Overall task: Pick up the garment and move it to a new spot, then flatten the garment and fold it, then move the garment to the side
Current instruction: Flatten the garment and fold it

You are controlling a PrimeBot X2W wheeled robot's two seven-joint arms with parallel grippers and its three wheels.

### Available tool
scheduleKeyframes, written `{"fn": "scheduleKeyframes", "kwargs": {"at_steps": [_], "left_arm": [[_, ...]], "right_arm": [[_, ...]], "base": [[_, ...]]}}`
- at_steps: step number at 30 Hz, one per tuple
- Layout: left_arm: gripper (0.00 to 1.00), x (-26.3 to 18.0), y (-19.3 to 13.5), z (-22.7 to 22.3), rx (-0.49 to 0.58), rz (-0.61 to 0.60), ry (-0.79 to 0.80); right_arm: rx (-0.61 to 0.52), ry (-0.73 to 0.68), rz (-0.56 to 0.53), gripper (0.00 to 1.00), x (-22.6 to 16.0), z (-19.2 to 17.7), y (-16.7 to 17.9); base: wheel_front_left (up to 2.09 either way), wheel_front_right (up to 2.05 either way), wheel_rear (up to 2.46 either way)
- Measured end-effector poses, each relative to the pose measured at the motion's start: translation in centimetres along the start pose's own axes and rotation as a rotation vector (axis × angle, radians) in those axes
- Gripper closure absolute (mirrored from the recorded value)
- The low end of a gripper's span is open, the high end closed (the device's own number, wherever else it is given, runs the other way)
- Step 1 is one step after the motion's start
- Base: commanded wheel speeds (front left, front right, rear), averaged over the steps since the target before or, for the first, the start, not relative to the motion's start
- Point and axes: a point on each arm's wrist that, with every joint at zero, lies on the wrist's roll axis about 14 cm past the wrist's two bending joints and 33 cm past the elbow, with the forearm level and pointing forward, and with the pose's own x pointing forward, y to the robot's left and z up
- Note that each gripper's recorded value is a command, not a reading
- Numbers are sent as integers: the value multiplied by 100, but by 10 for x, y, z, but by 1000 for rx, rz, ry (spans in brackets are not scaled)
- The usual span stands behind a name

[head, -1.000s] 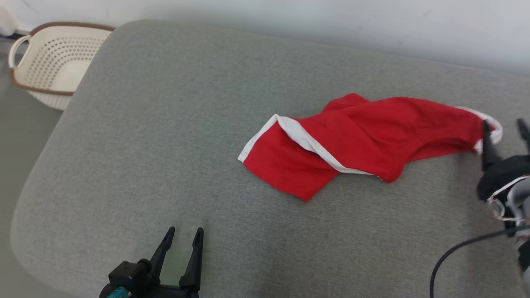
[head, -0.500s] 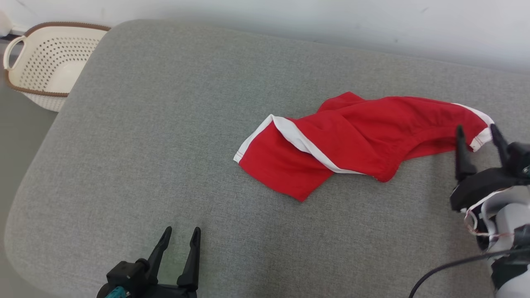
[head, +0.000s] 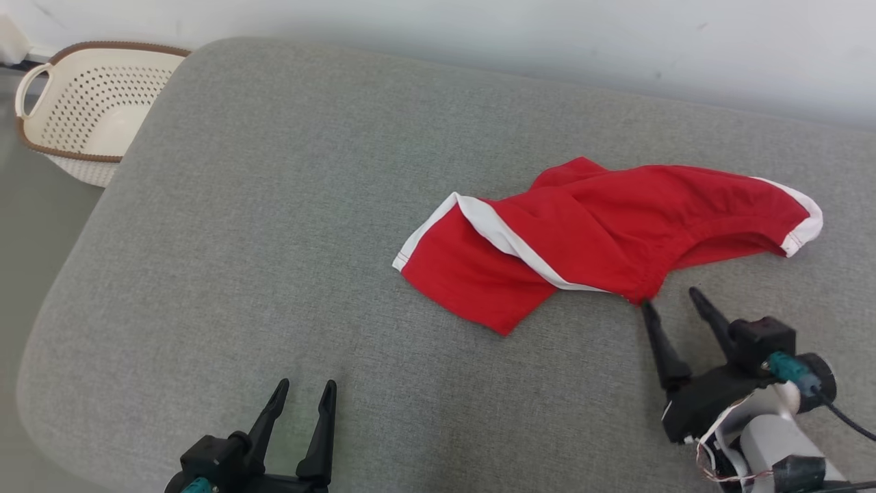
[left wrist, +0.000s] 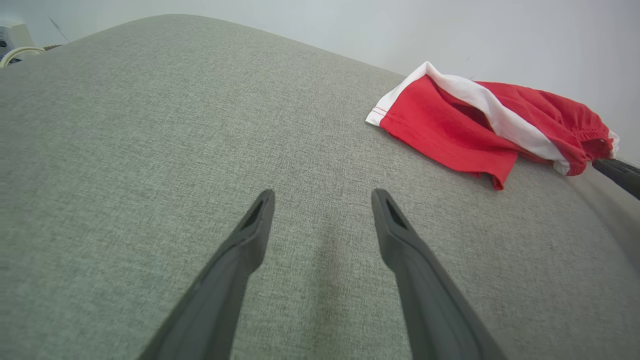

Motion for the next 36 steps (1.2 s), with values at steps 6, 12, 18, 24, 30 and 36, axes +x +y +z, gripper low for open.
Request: {"fn": "scheduleKeyframes", "kwargs": {"at_steps": [6, 12, 18, 24, 30, 36], "left_arm": [[0, -4, 9, 0, 6, 27, 1], [0, -11, 16, -1, 8, 50, 7], [0, -9, 20, -5, 13, 70, 19], [0, -6, 16, -6, 8, 60, 19], [0, -3, 6, -7, -2, 25, 20], [0, 2, -17, -8, -15, -53, 17]], "right_arm": [[4, 53, 63, 0, 2, -17, 16], [5, 64, 101, 0, 11, -21, 26], [-2, 45, 130, 76, 25, -15, 32], [-1, 0, 150, 100, 25, 0, 38], [45, -67, 170, 100, 7, 27, 41], [51, -130, 121, 100, -21, 60, 11]], "base": [[0, 0, 0], [0, 0, 0], [0, 0, 0], [0, 0, 0], [0, 0, 0], [0, 0, 0]]}}
